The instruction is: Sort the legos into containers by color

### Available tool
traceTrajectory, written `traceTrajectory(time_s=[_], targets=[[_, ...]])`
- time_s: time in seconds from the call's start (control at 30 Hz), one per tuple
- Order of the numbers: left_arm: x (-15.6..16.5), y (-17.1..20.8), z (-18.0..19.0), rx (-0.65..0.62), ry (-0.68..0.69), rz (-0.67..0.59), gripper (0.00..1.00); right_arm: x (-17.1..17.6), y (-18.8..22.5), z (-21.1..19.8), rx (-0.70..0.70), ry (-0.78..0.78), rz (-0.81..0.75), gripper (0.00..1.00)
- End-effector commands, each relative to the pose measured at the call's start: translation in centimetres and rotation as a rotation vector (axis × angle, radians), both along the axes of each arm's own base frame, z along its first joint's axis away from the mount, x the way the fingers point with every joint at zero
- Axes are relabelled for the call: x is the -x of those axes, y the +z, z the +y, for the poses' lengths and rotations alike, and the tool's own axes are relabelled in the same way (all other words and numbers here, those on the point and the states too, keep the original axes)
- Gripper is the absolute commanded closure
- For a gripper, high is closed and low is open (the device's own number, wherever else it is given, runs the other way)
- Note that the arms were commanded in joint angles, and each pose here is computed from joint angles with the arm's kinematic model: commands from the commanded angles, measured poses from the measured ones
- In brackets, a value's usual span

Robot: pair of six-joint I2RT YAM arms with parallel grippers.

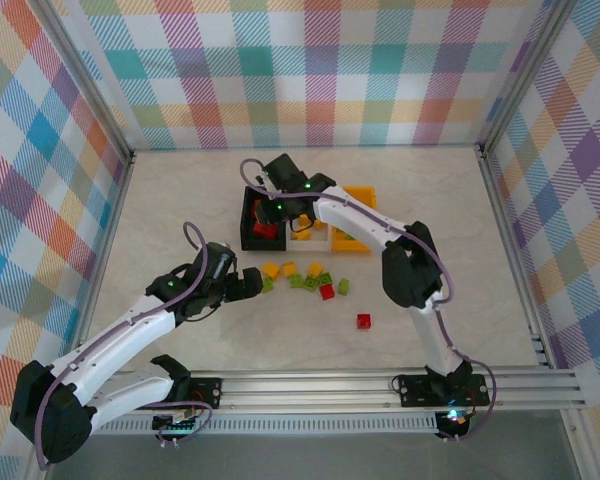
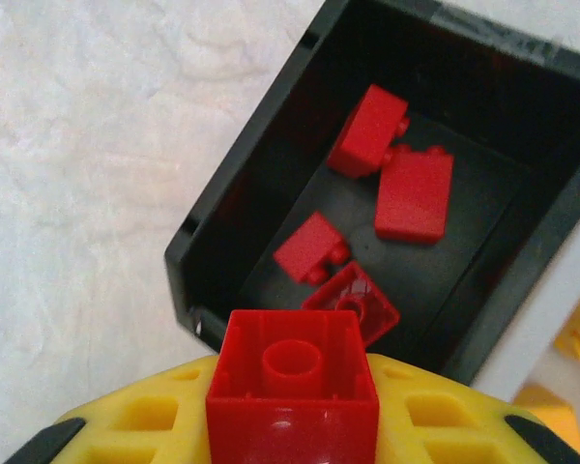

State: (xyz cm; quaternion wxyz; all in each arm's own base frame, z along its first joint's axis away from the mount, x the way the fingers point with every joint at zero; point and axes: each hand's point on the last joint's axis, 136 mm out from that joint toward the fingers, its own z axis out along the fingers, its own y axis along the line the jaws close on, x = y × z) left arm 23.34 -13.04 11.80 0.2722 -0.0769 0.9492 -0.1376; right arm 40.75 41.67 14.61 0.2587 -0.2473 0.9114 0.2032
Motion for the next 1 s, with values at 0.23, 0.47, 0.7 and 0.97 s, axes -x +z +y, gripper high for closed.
traceTrajectory(time_s=[0.23,0.47,0.7,0.97], targets=[[0.2,-0.9,0.1,0.0,0.004,0.032,0.0,-0.8,1.1,-0.6,0.0,0.005,-0.015,0.36],[-0.6,-0.5,-0.5,0.012,0.003,0.022,0.0,1.6,3.2,-3.0,-0.06,-0.029,-0.045,0.35],[-3.4,-0.6,-3.1,0.037,-0.04,0.024,0.07,6.5,3.4,-7.6,-0.119,-0.09,-0.038,0.32],[-5.6,-4.4,-6.3,-0.043,-0.114,0.11,0.16,11.0,1.2,-12.6,-0.126,-0.169,-0.016,0.3]])
